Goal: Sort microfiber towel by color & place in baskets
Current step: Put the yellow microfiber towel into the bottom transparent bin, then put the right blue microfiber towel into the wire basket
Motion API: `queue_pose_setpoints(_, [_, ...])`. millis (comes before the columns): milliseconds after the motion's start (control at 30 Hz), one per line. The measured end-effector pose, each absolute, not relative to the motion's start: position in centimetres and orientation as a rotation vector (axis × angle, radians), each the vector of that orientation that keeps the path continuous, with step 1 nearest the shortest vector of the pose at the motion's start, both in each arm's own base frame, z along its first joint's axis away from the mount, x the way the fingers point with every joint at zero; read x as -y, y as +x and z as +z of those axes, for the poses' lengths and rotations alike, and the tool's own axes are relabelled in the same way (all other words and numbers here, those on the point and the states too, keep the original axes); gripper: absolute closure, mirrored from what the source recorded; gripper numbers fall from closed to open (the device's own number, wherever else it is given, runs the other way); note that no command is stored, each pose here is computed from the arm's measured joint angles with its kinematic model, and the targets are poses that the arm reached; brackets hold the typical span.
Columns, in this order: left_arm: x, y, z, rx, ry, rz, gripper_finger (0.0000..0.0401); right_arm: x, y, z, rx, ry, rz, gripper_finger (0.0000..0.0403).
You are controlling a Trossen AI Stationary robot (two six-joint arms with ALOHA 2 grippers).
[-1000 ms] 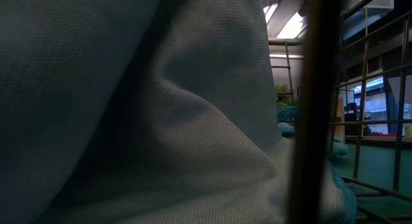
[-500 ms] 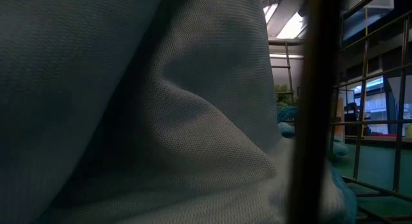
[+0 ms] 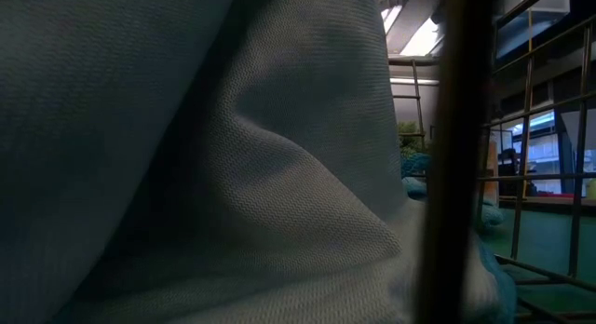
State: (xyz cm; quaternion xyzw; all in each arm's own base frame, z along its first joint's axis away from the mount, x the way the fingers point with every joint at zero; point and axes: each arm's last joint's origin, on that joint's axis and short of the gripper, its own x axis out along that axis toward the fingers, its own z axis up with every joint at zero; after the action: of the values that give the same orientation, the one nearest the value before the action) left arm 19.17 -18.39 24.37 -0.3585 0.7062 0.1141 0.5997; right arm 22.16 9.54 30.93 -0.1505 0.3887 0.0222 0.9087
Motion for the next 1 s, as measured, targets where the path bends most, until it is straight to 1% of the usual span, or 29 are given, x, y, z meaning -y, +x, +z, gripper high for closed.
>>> queue_pose_setpoints(233, [17.3, 18.7, 27.0, -1.4, -0.864, 0.212, 0.0286, -9.5, 22.2, 30.9, -0.802, -0.31, 0.047, 0.021])
queue_pose_setpoints(467, [17.1, 17.7, 29.6, -1.326, -0.961, 0.026, 0.0286, -9.6, 22.2, 30.9, -0.804, -0.307, 0.054, 0.021])
queue_pose_setpoints(533, [16.9, 17.4, 30.3, -1.239, -0.946, 0.01, 0.0286, -9.6, 22.1, 30.9, -0.807, -0.301, 0.067, 0.021])
queue_pose_setpoints(667, [16.4, 17.7, 31.1, -0.972, -0.867, 0.066, 0.0286, -9.9, 22.4, 30.4, -0.833, -0.286, 0.116, 0.021])
queue_pose_setpoints(800, [15.8, 18.9, 31.8, -0.684, -0.757, 0.166, 0.0287, -10.3, 22.9, 28.7, -0.884, -0.282, 0.159, 0.021])
queue_pose_setpoints(900, [15.0, 19.7, 32.2, -0.559, -0.689, 0.226, 0.0287, -10.5, 23.3, 27.1, -0.941, -0.291, 0.178, 0.021])
queue_pose_setpoints(1000, [14.2, 20.4, 32.4, -0.512, -0.637, 0.263, 0.0287, -10.7, 23.7, 25.3, -0.996, -0.311, 0.173, 0.021])
